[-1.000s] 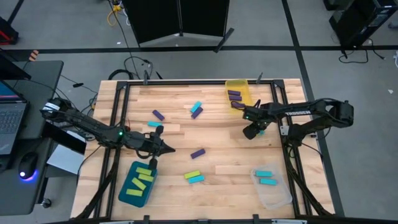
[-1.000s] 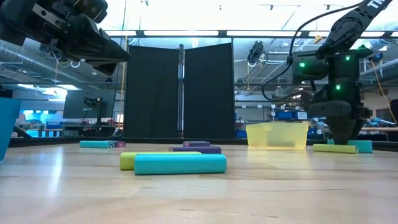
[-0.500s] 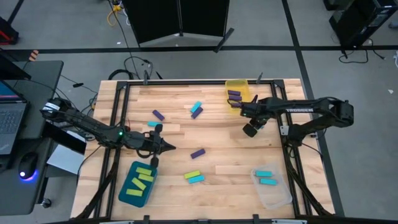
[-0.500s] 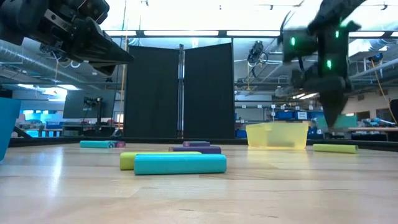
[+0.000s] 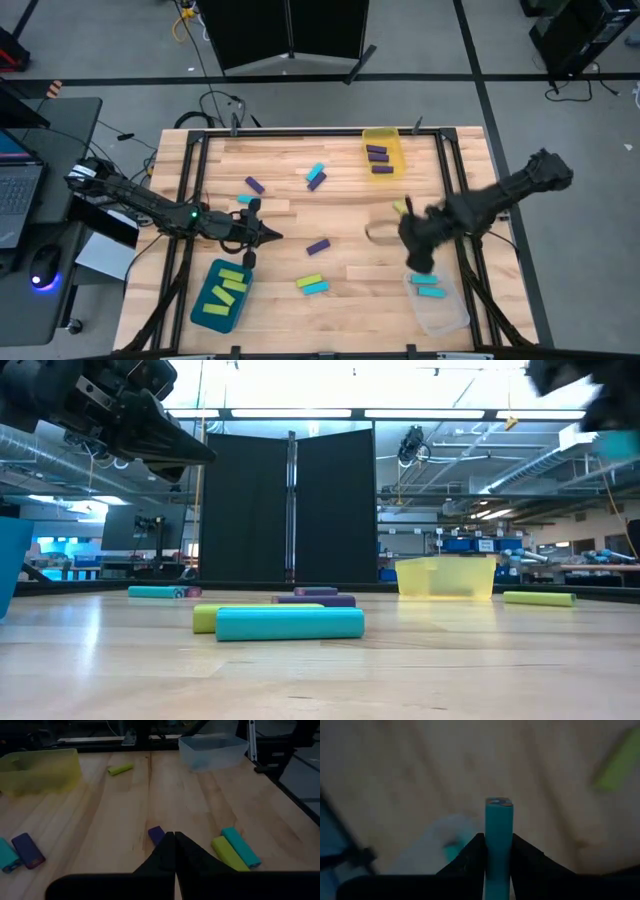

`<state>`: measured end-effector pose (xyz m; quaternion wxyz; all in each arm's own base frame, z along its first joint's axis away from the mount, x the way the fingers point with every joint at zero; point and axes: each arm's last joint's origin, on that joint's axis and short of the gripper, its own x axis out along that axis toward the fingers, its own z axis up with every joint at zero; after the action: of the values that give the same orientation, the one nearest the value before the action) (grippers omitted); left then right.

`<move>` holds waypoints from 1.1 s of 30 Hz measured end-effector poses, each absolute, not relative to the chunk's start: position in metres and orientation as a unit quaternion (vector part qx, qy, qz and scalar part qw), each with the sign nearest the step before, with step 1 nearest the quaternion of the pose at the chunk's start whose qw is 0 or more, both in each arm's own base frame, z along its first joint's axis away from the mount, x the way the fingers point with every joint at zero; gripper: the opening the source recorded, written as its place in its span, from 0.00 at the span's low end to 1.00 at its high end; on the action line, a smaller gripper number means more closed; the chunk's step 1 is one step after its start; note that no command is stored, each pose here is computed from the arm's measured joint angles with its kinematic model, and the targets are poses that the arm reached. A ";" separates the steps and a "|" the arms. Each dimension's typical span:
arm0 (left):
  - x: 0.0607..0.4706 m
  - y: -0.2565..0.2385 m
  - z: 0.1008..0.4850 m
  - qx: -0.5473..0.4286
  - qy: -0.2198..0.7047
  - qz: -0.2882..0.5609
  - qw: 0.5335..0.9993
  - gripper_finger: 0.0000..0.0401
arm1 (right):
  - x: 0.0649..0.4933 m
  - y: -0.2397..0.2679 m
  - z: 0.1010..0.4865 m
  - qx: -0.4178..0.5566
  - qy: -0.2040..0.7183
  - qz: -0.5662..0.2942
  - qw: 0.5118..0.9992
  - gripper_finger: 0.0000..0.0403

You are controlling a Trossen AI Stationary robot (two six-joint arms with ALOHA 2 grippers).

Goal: Sort blocks
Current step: Put the light blue block into the transparent bin

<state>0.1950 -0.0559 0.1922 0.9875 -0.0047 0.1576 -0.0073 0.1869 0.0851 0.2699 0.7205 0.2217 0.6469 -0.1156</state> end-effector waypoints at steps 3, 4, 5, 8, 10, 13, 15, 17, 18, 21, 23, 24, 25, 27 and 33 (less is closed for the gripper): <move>0.195 -0.056 0.192 -0.007 0.162 -0.015 0.987 0.01 | 0.172 0.119 0.262 0.241 0.656 -0.103 0.708 0.18; 0.195 -0.056 0.191 -0.007 0.164 -0.016 0.986 0.01 | 0.167 0.130 0.260 0.250 0.657 -0.098 0.705 0.18; 0.195 -0.056 0.191 -0.008 0.164 -0.018 0.986 0.01 | 0.162 0.141 0.256 0.254 0.659 -0.095 0.701 0.18; 0.195 -0.057 0.191 -0.007 0.165 -0.024 0.986 0.01 | 0.148 0.167 0.243 0.259 0.669 -0.087 0.691 0.18; 0.195 -0.057 0.191 -0.006 0.165 -0.036 0.986 0.01 | 0.142 0.179 0.232 0.254 0.676 -0.089 0.686 0.18; 0.195 -0.057 0.192 -0.002 0.161 -0.043 0.986 0.01 | 0.138 0.192 0.215 0.238 0.686 -0.091 0.681 0.18; 0.196 -0.054 0.192 -0.001 0.162 -0.040 0.986 0.01 | 0.138 0.198 0.204 0.230 0.693 -0.086 0.678 0.18; 0.197 -0.051 0.192 -0.003 0.162 -0.039 0.986 0.01 | 0.140 0.201 0.194 0.222 0.700 -0.081 0.674 0.18; 0.197 -0.049 0.192 -0.005 0.163 -0.040 0.986 0.01 | 0.141 0.203 0.190 0.220 0.701 -0.077 0.674 0.18; 0.198 -0.046 0.192 -0.010 0.164 -0.048 0.985 0.01 | 0.143 0.205 0.179 0.205 0.711 -0.074 0.669 0.18; 0.199 -0.044 0.192 -0.012 0.165 -0.050 0.985 0.01 | 0.144 0.207 0.174 0.194 0.714 -0.068 0.669 0.18; 0.199 -0.043 0.192 -0.012 0.165 -0.049 0.985 0.01 | 0.145 0.207 0.173 0.190 0.716 -0.068 0.668 0.18; 0.199 -0.043 0.192 -0.012 0.166 -0.048 0.985 0.01 | 0.146 0.207 0.171 0.187 0.719 -0.068 0.666 0.18; 0.199 -0.043 0.192 -0.013 0.166 -0.050 0.985 0.01 | 0.147 0.208 0.168 0.185 0.723 -0.062 0.663 0.18; 0.199 -0.043 0.191 -0.014 0.167 -0.051 0.985 0.01 | 0.155 0.213 0.162 0.186 0.717 -0.033 0.671 0.18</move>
<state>0.1990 -0.0430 0.1914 0.9845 -0.0145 0.1672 -0.0509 0.1549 0.2135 0.1621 0.6712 0.1865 0.7167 -0.0327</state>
